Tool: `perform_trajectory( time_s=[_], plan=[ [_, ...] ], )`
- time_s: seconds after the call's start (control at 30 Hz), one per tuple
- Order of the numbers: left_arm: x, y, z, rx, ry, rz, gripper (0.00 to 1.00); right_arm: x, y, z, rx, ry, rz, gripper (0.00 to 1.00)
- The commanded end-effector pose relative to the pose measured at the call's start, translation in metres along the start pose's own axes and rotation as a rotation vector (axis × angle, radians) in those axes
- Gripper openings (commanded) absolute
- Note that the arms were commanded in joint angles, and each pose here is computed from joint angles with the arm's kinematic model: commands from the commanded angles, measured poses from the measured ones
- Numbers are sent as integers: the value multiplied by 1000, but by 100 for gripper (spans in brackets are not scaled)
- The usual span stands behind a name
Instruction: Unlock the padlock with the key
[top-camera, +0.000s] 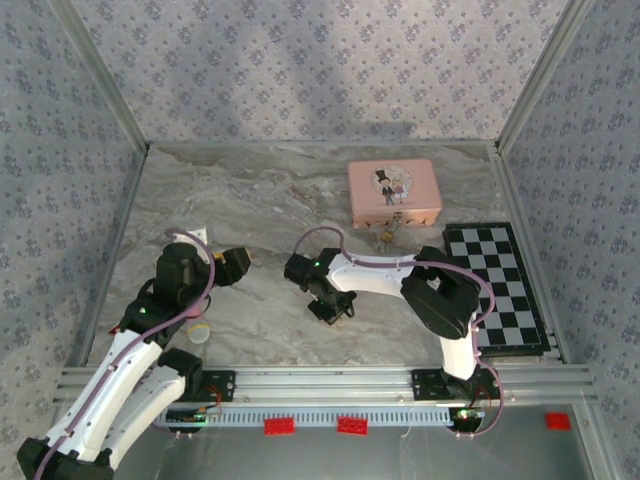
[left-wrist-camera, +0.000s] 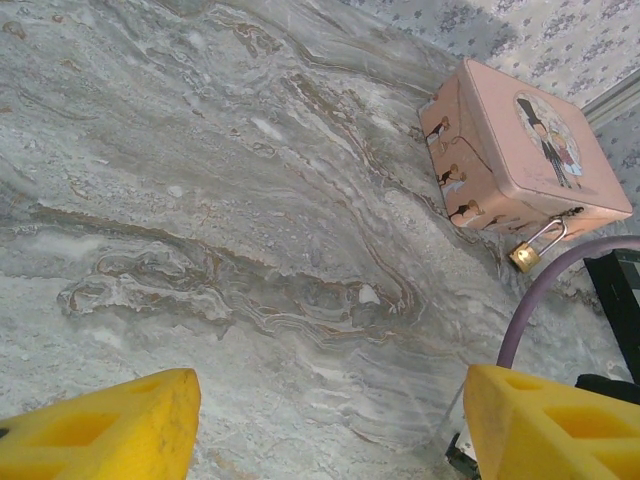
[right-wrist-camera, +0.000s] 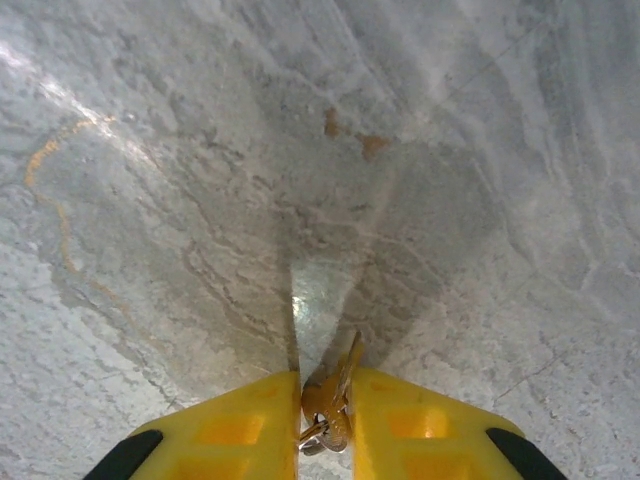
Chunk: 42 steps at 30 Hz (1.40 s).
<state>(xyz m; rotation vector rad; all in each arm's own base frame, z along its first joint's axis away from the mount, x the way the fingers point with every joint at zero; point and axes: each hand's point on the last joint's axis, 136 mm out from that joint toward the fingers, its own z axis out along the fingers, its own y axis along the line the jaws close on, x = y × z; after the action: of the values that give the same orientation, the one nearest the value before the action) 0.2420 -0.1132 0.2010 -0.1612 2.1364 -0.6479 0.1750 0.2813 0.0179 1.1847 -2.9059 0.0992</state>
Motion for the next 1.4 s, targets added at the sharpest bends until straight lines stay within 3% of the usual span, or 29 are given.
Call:
perform_trajectory(
  time_s=[0.0,0.5,0.83,1.13,1.23,1.37],
  plan=[
    [-4,3,-2,-11,-23,-3,72,13,-4,5,28,41,4,21],
    [-3,3,2,-12,-16,-4,73,14,2,-2,-34,-33,55,25],
    [-1,6,1,-19,-16,-1,75,13,3,1,-44,-66,109,14],
    [2,8,2,-24,-10,-6,76,8,0,-17,-38,-144,117,3],
    [4,6,4,-10,2,-9,76,3,5,-38,-89,-238,35,0],
    [5,-5,10,43,25,-19,75,-1,46,-90,-238,-496,-234,0]
  ],
)
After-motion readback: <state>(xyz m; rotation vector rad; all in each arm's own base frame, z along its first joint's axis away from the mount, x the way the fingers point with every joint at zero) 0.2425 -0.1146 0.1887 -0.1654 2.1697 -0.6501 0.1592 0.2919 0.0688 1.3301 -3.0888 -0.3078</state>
